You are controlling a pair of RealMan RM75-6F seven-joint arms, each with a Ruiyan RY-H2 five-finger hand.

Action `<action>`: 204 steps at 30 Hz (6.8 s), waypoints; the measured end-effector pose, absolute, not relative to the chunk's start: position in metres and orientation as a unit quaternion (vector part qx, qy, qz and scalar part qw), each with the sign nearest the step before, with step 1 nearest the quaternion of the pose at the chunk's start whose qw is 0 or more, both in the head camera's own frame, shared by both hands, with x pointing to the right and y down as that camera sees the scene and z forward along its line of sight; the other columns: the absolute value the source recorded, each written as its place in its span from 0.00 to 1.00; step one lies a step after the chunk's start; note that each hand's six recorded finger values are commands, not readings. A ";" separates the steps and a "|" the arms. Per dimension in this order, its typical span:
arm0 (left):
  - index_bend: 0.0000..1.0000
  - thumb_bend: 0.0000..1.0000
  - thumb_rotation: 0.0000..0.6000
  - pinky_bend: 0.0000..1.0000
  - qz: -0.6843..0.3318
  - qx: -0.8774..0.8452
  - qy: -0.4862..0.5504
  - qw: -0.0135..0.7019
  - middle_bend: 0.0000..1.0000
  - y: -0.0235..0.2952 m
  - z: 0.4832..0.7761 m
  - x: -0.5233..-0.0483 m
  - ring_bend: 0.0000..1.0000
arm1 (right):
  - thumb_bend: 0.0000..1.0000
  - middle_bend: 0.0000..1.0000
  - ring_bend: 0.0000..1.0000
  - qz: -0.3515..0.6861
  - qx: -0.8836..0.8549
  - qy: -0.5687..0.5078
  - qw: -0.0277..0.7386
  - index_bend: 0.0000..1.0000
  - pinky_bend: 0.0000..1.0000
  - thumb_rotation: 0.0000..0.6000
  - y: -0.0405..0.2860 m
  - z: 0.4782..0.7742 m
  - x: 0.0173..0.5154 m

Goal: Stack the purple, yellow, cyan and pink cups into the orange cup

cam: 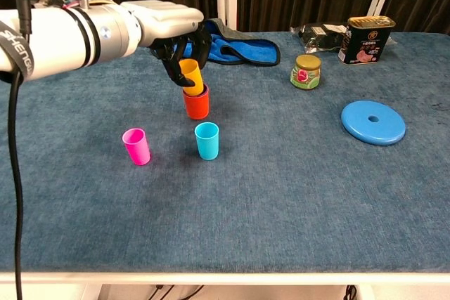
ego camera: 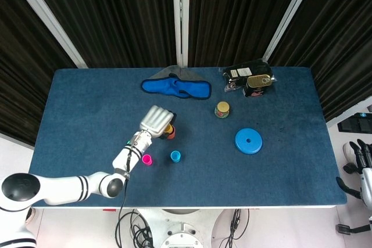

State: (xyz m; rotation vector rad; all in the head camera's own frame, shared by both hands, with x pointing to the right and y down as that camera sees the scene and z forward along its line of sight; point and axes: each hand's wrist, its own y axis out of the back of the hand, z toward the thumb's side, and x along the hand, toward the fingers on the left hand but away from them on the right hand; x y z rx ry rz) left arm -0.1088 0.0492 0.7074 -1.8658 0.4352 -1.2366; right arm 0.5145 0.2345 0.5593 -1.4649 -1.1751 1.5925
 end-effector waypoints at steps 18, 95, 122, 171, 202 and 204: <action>0.21 0.21 1.00 0.45 -0.473 -0.749 0.169 0.431 0.24 0.056 0.689 -0.110 0.21 | 0.17 0.00 0.00 0.608 -0.563 -0.449 0.335 0.00 0.00 1.00 0.233 0.558 0.514; 0.52 0.26 1.00 0.66 -0.412 -0.783 0.096 0.456 0.54 0.142 0.699 -0.083 0.56 | 0.17 0.00 0.00 0.610 -0.567 -0.451 0.321 0.00 0.00 1.00 0.237 0.559 0.523; 0.50 0.26 1.00 0.66 -0.456 -0.762 0.211 0.408 0.52 0.059 0.691 -0.104 0.56 | 0.17 0.00 0.00 0.612 -0.569 -0.444 0.323 0.00 0.00 1.00 0.234 0.559 0.517; 0.21 0.18 1.00 0.50 -0.503 -0.735 0.153 0.428 0.30 0.101 0.666 -0.166 0.29 | 0.17 0.00 0.00 0.616 -0.576 -0.432 0.319 0.00 0.00 1.00 0.233 0.563 0.516; 0.34 0.18 1.00 0.59 -0.502 -0.743 0.119 0.428 0.37 0.166 0.709 -0.187 0.43 | 0.17 0.00 0.00 0.625 -0.575 -0.422 0.317 0.00 0.00 1.00 0.236 0.566 0.510; 0.37 0.18 1.00 0.60 -0.499 -0.744 0.123 0.426 0.39 0.167 0.710 -0.187 0.45 | 0.17 0.00 0.00 0.626 -0.576 -0.421 0.316 0.00 0.00 1.00 0.236 0.567 0.510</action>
